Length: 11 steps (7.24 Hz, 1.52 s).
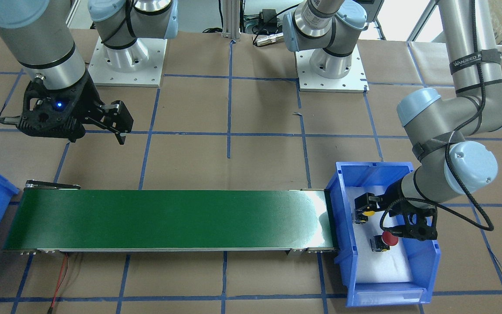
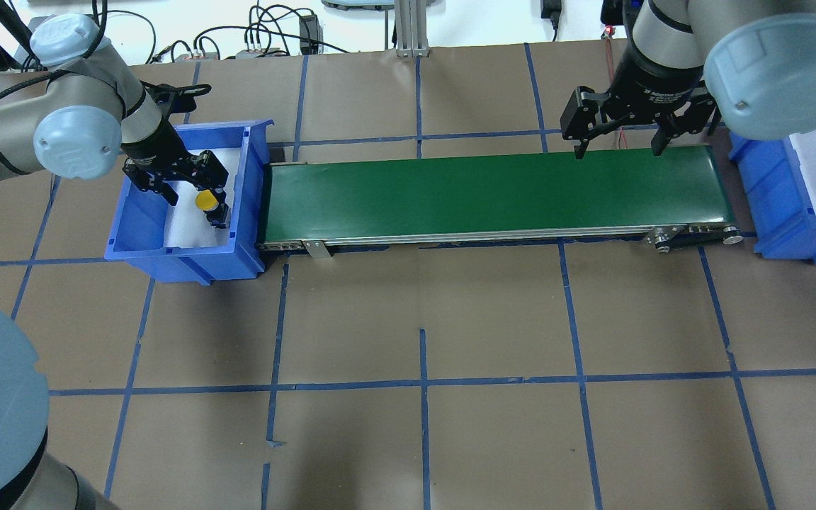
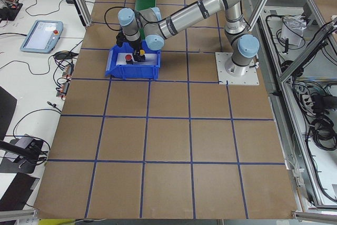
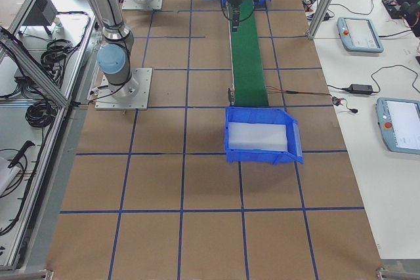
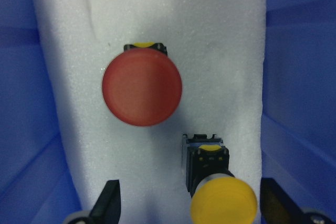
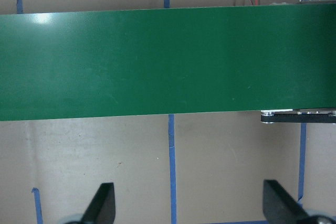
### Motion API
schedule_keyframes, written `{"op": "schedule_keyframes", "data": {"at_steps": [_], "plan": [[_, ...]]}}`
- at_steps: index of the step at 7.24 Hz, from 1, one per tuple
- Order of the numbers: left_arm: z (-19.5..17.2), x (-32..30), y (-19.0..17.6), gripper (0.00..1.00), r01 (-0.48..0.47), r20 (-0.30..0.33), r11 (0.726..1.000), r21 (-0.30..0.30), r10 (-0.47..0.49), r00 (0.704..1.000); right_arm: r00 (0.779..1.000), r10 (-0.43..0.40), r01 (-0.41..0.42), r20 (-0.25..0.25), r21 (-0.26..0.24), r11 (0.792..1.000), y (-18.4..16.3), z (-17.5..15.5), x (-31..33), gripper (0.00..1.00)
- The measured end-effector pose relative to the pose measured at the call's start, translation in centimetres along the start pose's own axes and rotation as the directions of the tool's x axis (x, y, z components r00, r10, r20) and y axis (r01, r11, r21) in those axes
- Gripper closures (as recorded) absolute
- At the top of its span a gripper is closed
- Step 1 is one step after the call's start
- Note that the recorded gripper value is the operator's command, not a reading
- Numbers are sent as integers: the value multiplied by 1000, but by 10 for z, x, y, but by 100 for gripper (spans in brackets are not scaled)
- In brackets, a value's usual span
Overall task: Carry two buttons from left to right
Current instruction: 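Lower the left gripper into the blue bin onto the yellow button, then close the left gripper on the yellow button and lift it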
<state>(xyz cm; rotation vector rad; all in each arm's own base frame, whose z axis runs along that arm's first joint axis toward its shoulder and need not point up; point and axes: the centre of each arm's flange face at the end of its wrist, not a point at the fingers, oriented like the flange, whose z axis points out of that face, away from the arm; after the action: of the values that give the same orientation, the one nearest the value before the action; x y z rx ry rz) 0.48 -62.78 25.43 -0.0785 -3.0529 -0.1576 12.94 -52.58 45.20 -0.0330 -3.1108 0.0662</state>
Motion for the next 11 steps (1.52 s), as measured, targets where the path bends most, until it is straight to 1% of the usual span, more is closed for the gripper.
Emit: {"op": "schedule_keyframes", "data": {"at_steps": [1,2,3,5,7,8,9,11], "plan": [[2,0,1,37,7,-2,1000,-7,-7,1000,1000,-1,1,-1,1,1000,0,-1,0,0],[3,0,1,47,10,-3,1000,-11,-10,1000,1000,-1,1,-1,1,1000,0,-1,0,0],[4,0,1,64,12,-3,1000,-13,-12,1000,1000,-1,1,-2,1,1000,0,0,1,0],[2,3,0,88,8,-1,1000,-12,-8,1000,1000,-1,1,-2,1,1000,0,-1,1,0],[-8,7,-2,88,9,5,1000,0,-9,1000,1000,-1,1,-2,1,1000,1,-1,1,0],[-25,8,-3,88,16,12,1000,9,-16,1000,1000,-1,1,-2,1,1000,1,-1,1,0],[-50,9,-5,88,19,23,1000,10,-19,1000,1000,-1,1,-2,1,1000,1,-1,1,0],[-108,18,-9,88,-1,72,1000,-16,2,997,1000,0,0,-2,0,1000,1,-1,1,0]]}}
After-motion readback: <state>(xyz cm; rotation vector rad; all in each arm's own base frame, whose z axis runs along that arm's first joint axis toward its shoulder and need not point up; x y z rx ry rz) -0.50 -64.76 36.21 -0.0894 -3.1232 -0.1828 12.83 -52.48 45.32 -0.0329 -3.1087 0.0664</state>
